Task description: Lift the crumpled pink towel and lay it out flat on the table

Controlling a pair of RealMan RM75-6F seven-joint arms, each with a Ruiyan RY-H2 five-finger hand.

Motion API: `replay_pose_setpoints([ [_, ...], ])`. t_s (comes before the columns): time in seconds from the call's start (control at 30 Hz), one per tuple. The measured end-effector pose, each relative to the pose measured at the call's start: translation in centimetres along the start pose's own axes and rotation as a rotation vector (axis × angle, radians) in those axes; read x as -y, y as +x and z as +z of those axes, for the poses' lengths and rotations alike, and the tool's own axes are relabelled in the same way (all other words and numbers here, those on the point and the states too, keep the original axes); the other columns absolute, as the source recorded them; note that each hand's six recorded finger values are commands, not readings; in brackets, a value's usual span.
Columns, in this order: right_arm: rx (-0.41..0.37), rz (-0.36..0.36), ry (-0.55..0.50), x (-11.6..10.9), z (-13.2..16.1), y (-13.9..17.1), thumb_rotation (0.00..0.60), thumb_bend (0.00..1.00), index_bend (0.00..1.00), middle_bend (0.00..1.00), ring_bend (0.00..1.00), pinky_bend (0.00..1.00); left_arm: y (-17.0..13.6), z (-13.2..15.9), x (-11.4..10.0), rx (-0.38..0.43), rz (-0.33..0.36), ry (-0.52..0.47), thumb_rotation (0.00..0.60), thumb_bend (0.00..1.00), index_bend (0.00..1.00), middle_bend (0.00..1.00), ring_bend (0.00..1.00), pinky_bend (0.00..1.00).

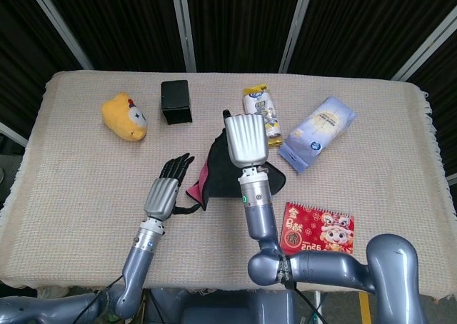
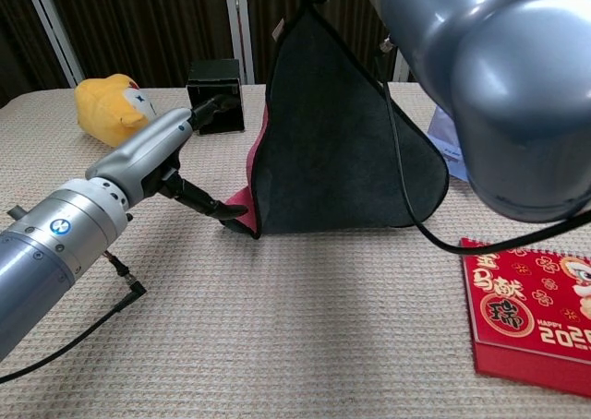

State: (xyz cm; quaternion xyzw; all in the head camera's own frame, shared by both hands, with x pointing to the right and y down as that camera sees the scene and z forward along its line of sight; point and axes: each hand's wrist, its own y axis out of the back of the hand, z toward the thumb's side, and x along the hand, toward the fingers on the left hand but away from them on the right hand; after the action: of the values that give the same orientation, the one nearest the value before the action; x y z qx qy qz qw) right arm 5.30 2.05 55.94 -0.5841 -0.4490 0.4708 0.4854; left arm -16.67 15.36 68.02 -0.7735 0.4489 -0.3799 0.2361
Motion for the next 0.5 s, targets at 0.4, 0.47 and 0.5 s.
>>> replay_pose_setpoints([
  [0.4, -0.013, -0.020, -0.028, -0.1, 2.4, -0.8, 0.600, 0.72, 0.68, 1.00, 1.00, 1.00, 0.6, 0.4, 0.3, 0.011, -0.012, -0.045, 0.600, 0.00, 0.00, 0.00, 0.00, 0.00],
  [0.47, -0.018, -0.025, -0.032, -0.2, 2.9, -0.8, 0.600, 0.72, 0.68, 1.00, 1.00, 1.00, 0.6, 0.7, 0.2, 0.015, -0.013, -0.060, 0.600, 0.00, 0.00, 0.00, 0.00, 0.00],
  [0.5, -0.020, -0.028, -0.033, -0.3, 3.1, -0.9, 0.600, 0.72, 0.68, 1.00, 1.00, 1.00, 0.7, 0.8, 0.0, 0.017, -0.012, -0.067, 0.600, 0.00, 0.00, 0.00, 0.00, 0.00],
])
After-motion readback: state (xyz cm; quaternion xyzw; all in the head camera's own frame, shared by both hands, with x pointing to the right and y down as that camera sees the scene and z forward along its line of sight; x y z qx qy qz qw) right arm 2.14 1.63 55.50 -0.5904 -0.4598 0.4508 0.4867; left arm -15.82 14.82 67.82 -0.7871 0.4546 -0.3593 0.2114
